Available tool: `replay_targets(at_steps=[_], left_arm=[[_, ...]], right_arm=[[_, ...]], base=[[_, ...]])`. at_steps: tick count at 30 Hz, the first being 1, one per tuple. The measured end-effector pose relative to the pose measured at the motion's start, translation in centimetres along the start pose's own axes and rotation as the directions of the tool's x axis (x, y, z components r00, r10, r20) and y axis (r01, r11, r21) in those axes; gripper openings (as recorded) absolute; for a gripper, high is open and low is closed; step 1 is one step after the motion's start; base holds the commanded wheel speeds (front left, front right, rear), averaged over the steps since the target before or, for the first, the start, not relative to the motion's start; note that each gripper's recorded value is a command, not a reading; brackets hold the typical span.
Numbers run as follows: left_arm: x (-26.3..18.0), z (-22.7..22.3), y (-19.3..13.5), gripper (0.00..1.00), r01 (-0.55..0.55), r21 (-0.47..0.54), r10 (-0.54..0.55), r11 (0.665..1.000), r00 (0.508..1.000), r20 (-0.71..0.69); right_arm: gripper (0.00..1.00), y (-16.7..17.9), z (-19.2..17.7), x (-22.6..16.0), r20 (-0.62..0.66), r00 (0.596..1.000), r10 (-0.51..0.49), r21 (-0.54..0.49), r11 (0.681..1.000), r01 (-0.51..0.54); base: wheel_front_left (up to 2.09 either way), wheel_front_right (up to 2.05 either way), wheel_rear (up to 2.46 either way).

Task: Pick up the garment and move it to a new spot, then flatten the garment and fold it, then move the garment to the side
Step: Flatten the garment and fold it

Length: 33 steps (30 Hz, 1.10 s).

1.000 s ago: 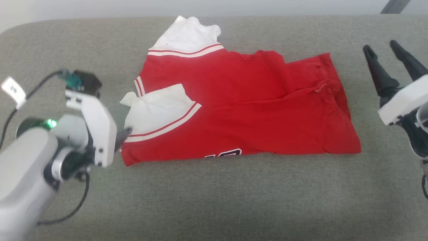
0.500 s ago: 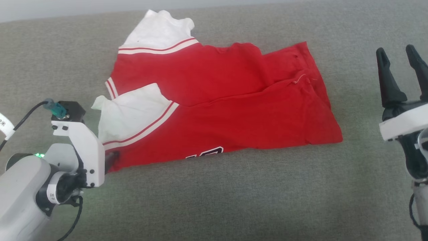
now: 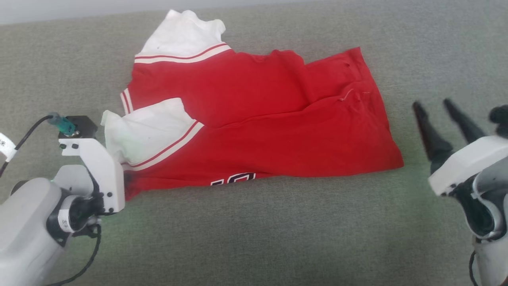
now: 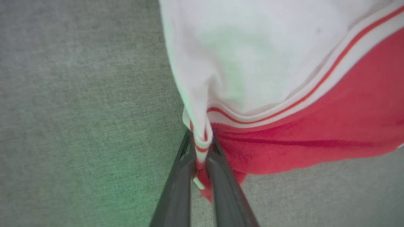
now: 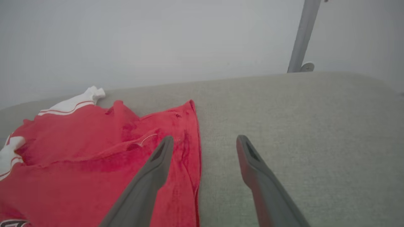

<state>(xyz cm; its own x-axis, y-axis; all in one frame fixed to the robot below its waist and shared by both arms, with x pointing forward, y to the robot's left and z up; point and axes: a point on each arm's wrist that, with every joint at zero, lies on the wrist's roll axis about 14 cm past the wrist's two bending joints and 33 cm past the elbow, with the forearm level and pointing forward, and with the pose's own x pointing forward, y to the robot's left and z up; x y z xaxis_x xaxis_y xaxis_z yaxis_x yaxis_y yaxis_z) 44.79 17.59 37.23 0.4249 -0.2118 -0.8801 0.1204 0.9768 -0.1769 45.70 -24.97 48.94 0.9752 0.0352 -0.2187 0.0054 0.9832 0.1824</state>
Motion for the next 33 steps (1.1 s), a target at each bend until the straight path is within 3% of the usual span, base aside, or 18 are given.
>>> replay_targets(at_steps=[7,16,17,19,33], left_arm=[[-0.5,-0.1,-0.2,0.00,0.010,-0.004,-0.010,1.000,1.000,0.014],[-0.8,-0.6,-0.7,0.00,0.028,-0.015,-0.028,0.999,0.999,0.028],[-0.8,-0.7,-0.7,0.00,0.029,-0.018,-0.028,0.999,0.999,0.032],[-0.8,-0.9,-0.5,0.00,0.030,-0.022,-0.029,0.999,0.999,0.032],[-1.9,-1.2,-0.2,0.00,0.044,-0.009,-0.044,0.999,0.999,0.017]], right_arm=[[1.00,0.8,-4.9,0.0,-0.262,0.965,0.025,0.031,0.999,-0.018],[1.00,2.0,-11.5,-0.2,-0.587,0.808,0.054,0.046,0.998,-0.034],[0.48,2.0,-11.8,-0.2,-0.608,0.792,0.048,0.030,0.999,-0.037],[0.00,2.0,-12.2,0.2,-0.633,0.773,0.044,0.025,0.999,-0.036],[0.00,2.5,-10.3,0.6,-0.685,0.726,0.065,-0.021,0.994,-0.109]], base=[[0.00,0.00,0.00],[0.00,0.00,0.00],[0.00,0.00,0.00],[0.00,0.00,0.00],[0.00,0.00,0.00]])
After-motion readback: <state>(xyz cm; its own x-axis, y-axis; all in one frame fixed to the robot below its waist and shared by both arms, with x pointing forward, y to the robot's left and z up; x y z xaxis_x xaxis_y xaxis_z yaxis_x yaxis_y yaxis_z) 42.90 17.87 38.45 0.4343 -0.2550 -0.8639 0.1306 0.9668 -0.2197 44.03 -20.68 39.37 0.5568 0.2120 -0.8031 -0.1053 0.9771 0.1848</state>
